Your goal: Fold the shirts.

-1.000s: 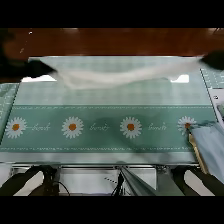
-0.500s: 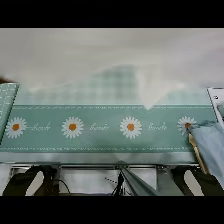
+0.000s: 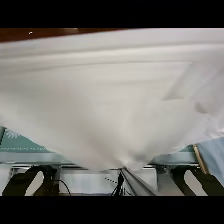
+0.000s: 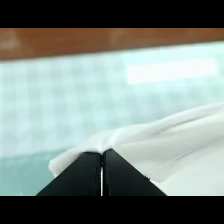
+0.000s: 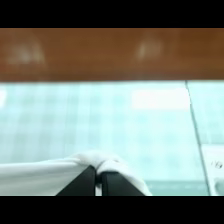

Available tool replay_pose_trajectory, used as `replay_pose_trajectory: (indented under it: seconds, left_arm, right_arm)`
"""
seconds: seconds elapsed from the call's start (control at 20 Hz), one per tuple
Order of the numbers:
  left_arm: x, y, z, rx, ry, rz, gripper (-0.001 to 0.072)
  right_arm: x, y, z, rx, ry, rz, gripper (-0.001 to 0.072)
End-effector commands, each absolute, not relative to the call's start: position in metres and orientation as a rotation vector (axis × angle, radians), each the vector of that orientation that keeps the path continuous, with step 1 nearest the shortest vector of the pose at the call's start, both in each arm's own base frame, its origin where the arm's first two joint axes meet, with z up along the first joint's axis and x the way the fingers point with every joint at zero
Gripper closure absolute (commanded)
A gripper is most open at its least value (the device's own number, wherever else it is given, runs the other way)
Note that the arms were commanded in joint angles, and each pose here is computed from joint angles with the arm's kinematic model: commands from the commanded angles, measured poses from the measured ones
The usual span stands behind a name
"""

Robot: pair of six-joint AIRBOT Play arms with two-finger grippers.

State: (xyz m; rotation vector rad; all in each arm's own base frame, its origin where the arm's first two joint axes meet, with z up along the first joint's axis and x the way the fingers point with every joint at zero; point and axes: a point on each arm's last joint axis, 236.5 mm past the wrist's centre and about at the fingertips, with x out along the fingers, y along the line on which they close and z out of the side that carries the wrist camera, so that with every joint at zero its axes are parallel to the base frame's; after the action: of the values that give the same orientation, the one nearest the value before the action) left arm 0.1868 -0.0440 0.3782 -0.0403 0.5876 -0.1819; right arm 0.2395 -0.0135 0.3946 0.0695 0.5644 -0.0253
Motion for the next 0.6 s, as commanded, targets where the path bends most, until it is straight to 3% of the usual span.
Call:
replay_pose_trajectory:
  seconds: [0.0,0.3,0.55]
  left_arm:
    - [0.216,-0.020,0.309,-0.061,0.864,-0.115,0.0690]
    - [0.354,-0.003,0.183,-0.123,1.056,-0.120,0.0689]
    - [0.435,0.011,0.084,-0.150,1.162,-0.108,0.0689]
  right_arm:
    - [0.286,-0.025,0.331,0.124,0.838,0.016,0.0686]
    - [0.419,-0.001,0.174,0.119,1.232,0.164,0.0686]
    - [0.534,-0.003,0.094,0.128,1.094,0.095,0.0685]
